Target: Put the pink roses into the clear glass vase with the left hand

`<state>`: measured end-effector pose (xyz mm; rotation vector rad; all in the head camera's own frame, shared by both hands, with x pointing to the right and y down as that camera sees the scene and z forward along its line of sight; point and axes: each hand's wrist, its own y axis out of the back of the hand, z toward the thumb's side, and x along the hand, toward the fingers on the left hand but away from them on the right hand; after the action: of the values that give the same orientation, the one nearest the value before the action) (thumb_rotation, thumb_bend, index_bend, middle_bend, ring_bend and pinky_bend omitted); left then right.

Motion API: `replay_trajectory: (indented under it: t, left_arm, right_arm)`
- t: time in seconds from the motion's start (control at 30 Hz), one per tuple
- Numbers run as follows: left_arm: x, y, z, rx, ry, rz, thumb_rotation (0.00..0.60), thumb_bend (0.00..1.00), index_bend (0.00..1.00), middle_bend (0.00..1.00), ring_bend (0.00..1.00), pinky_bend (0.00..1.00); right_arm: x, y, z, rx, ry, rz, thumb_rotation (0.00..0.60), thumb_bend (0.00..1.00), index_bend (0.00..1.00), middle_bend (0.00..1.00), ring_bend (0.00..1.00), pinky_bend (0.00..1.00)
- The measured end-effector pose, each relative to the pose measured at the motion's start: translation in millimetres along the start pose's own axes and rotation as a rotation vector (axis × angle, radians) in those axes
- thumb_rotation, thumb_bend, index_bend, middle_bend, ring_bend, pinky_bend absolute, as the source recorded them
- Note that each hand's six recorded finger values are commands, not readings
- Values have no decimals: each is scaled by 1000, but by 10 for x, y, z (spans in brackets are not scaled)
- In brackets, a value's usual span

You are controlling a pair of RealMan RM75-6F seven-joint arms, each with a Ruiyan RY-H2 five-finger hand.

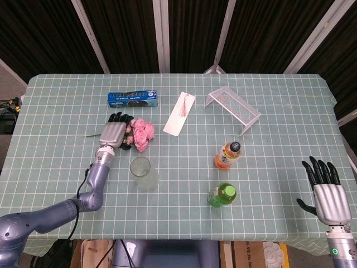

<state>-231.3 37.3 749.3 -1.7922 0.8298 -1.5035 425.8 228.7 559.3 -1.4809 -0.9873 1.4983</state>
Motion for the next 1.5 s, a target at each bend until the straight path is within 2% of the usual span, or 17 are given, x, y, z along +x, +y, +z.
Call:
replay_trajectory:
  t: [0.07,0.23,0.37,0.53,0.77,0.87,0.97,1.2,1.4,1.5]
  left_arm:
    - [7,-24,29,13,-4,-3,600,249,235,260,86,29]
    - [13,-40,74,49,-15,18,600,384,333,400,240,196]
    - [17,-12,83,62,-11,55,600,434,374,468,314,267]
    - [20,48,55,71,2,105,600,438,390,480,325,279]
    - [-30,253,67,-48,-22,153,600,438,390,474,321,278]
    - [-94,446,109,-121,-61,192,600,438,389,470,316,278]
    - [-207,729,183,-229,-112,241,600,438,386,466,313,279]
    - [-655,1508,404,-498,-262,303,600,436,382,454,301,278]
    - [-995,2073,525,-738,-369,321,600,434,383,454,301,276]
    - [-1099,2249,568,-816,-405,330,600,434,388,456,301,276]
  right_arm:
    - [-1,3,0,-2,0,-1,600,155,99,36,12,0]
    - [1,10,-2,-7,0,-4,600,155,99,36,12,0]
    - [3,14,-1,-11,2,-5,600,154,99,36,12,0]
    - [4,20,-4,-13,1,-9,600,155,99,36,12,0]
    - [3,14,0,-14,0,-8,600,155,99,36,12,0]
    - [5,1,19,-15,5,-5,600,155,99,36,12,0]
    - [12,-12,53,-16,14,-2,600,155,99,36,12,0]
    - [20,-11,66,-20,20,0,600,155,99,36,12,0]
    - [16,-4,56,-22,17,-3,600,154,99,36,12,0]
    - [13,-8,53,-21,16,-1,600,154,99,36,12,0]
